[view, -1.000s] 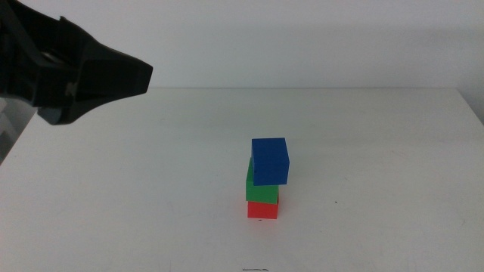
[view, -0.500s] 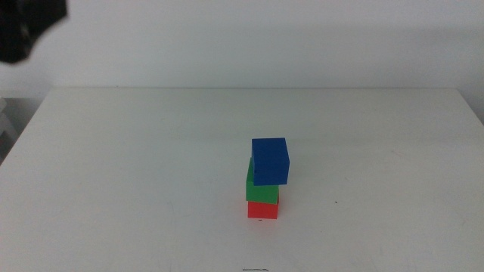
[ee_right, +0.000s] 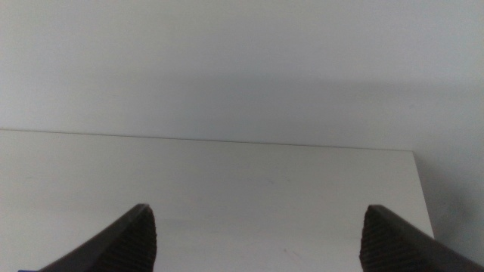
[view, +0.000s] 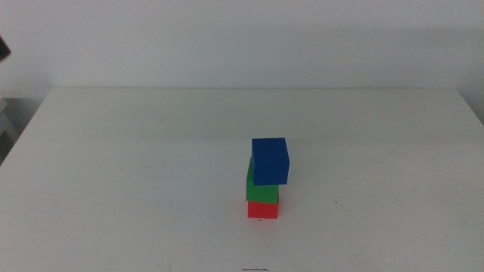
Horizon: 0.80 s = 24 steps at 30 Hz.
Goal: Stack red cubes first, then green, then blue cubes in a specific spot.
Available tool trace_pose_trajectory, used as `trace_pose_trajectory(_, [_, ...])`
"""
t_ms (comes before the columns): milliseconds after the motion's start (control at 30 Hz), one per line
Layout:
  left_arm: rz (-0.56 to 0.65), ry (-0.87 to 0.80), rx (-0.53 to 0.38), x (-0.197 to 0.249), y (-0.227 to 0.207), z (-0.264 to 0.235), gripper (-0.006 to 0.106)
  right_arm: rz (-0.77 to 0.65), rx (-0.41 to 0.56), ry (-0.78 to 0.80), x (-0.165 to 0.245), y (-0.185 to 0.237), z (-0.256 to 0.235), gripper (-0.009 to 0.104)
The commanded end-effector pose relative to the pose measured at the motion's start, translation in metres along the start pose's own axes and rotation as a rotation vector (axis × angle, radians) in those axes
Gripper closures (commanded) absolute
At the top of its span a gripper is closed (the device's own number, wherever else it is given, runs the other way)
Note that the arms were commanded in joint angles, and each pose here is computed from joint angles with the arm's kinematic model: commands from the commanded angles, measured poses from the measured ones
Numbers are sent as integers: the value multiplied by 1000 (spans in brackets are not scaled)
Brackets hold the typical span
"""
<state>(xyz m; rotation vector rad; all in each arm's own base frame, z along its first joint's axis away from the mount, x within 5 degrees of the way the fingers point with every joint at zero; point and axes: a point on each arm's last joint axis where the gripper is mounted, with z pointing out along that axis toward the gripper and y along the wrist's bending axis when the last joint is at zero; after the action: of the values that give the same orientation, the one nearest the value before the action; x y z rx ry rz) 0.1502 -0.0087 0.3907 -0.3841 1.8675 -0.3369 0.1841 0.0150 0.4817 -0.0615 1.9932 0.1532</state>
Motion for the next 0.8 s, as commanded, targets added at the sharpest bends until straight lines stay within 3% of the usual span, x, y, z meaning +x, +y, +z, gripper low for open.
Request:
trace_pose_trajectory(0, [-38,-70,46,-5,-3,-5,9,-15,8,-102,-11,0,-9,12])
trace_pose_trajectory(200, [-36,-32,26,28,14,-11,9,-31,30,-163,-12,-1,-15,12])
trace_pose_trajectory(433, [-27,19,-4,91,45,-24,9,-9,67,-524,33,-9,-8,12])
trace_pose_trajectory(600, [-25,33,-13,134,67,-30,9,7,76,-376,121,-14,4,12])
trace_pose_trajectory(767, [-16,31,-17,174,87,-32,9,-110,154,-324,193,-20,-10,12])
